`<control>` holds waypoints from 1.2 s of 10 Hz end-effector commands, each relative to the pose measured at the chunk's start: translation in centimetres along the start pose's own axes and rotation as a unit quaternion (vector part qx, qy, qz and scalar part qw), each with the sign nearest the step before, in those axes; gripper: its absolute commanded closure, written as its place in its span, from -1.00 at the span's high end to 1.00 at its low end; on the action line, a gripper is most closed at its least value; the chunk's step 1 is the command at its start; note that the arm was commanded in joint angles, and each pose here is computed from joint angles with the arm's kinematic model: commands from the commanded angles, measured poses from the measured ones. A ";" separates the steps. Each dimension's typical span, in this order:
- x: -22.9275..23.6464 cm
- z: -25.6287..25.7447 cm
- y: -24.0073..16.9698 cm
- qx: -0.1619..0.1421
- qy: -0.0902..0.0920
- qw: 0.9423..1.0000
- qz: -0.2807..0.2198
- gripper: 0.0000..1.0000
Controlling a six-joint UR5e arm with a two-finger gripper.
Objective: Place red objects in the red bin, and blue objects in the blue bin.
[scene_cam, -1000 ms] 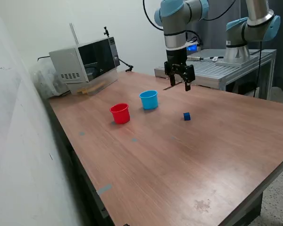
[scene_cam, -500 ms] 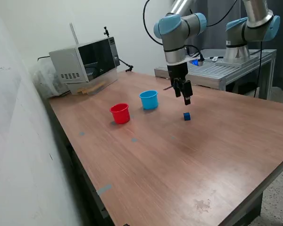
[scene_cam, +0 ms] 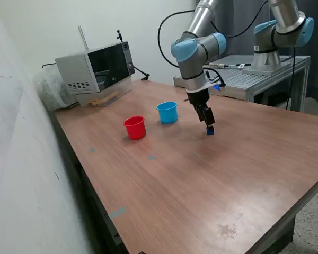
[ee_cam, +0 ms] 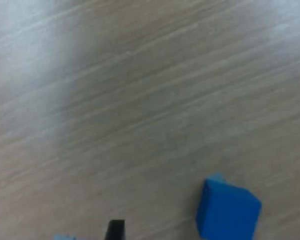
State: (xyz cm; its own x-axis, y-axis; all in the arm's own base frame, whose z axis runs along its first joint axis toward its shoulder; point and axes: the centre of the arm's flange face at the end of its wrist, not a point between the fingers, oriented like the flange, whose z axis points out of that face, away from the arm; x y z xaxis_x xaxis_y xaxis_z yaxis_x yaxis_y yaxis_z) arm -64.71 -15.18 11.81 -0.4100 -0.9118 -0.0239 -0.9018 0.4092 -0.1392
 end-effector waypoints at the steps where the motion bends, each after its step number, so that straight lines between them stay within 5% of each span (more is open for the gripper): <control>1: 0.9 0.7 -0.6 0.006 0.000 1.000 -0.006 1.00; 6: 1.9 0.8 -1.3 0.005 -0.002 1.000 -0.016 1.00; 7: 1.7 0.7 -1.1 0.004 -0.002 1.000 -0.015 -1.00; 12: 1.7 0.1 -0.9 0.001 0.000 1.000 -0.014 -1.00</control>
State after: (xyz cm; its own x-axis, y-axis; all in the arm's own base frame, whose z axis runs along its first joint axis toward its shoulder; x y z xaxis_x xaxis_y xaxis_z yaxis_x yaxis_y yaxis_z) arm -64.44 -16.79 11.36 -0.3884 -0.9211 -0.0246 -0.9098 0.3876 -0.1481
